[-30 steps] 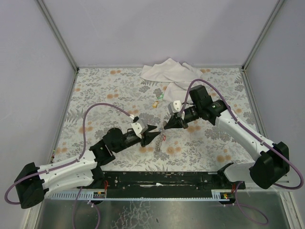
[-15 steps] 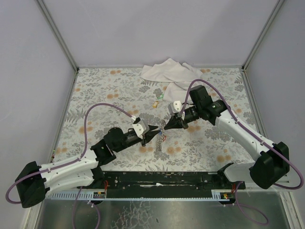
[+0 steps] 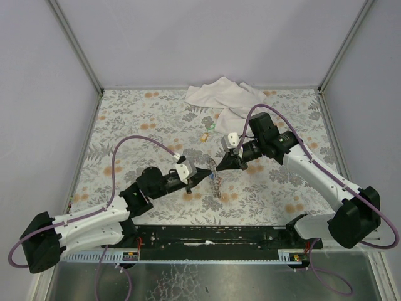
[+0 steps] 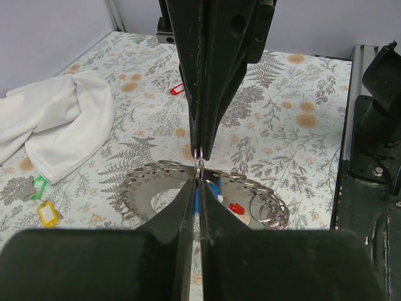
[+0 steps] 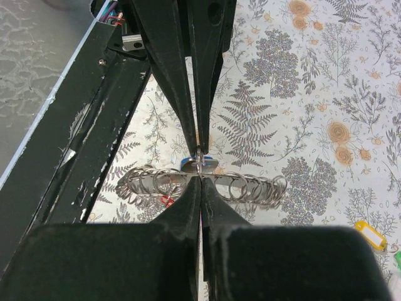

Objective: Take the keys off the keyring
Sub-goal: Remove the key from the keyring.

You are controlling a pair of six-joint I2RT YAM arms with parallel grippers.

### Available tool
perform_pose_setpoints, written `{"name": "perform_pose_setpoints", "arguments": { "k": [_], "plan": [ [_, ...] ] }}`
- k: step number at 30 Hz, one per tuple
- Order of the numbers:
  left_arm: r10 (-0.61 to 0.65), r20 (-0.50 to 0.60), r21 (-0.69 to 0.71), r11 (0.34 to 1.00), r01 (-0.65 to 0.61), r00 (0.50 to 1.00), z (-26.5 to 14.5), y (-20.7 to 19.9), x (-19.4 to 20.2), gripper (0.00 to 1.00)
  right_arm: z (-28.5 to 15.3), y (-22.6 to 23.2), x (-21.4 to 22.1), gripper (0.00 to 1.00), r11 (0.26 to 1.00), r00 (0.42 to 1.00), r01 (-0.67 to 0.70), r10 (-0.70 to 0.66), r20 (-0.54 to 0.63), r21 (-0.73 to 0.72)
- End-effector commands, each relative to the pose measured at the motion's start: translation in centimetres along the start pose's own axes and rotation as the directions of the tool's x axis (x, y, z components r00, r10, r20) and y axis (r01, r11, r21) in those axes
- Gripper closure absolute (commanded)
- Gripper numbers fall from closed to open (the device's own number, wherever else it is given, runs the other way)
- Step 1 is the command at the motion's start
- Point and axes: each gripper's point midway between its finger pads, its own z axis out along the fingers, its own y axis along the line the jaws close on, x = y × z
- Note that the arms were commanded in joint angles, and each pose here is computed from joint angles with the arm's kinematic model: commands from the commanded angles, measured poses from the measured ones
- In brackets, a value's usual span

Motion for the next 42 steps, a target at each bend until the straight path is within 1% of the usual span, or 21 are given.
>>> {"name": "perform_pose_setpoints", "arguments": {
  "k": [1,6,12,16,22,26,30,34,42],
  "plan": [
    [0.027,0.062,-0.001,1.000,-0.027,0.998,0.3,0.3,-1.8,1.00,-0.1,0.0,-1.7,1.00,0.999,0.997,0.049,-0.047,0.056,-0.019],
    [0.003,0.033,-0.039,0.999,-0.002,0.999,0.3,1.2,-1.2,1.00,-0.2,0.1,-1.9,1.00,0.998,0.997,0.054,-0.053,0.060,-0.021],
    [-0.097,0.003,-0.057,0.994,0.097,0.995,-0.1,1.6,0.2,1.00,-0.3,0.2,-2.1,1.00,0.998,0.996,0.065,-0.064,0.062,-0.023],
    [-0.148,-0.017,-0.031,0.989,0.147,0.989,-0.1,1.0,0.9,1.00,-0.2,0.2,-2.1,1.00,0.998,0.996,0.066,-0.064,0.063,-0.025],
    [-0.167,-0.030,0.031,0.985,0.167,0.986,0.5,0.1,0.7,1.00,-0.2,0.1,-1.8,1.00,0.998,0.997,0.055,-0.053,0.060,-0.025],
    [-0.178,-0.002,0.017,0.984,0.178,0.984,0.4,0.3,0.0,1.00,-0.1,-0.1,-1.6,1.00,0.999,0.998,0.045,-0.045,0.052,-0.016],
    [-0.183,0.060,-0.009,0.983,0.184,0.981,-0.3,0.7,-1.1,1.00,0.0,-0.3,-1.4,1.00,0.999,0.998,0.038,-0.037,0.046,-0.013],
    [-0.192,0.094,-0.014,0.981,0.195,0.977,-0.8,0.7,-1.7,1.00,0.0,-0.3,-1.4,1.00,0.999,0.998,0.033,-0.032,0.048,-0.014],
    [-0.207,0.073,0.010,0.978,0.207,0.976,-0.3,0.3,-0.7,1.00,0.2,-0.2,-1.5,1.00,1.000,0.998,0.012,-0.011,0.064,-0.024]
  ]
}}
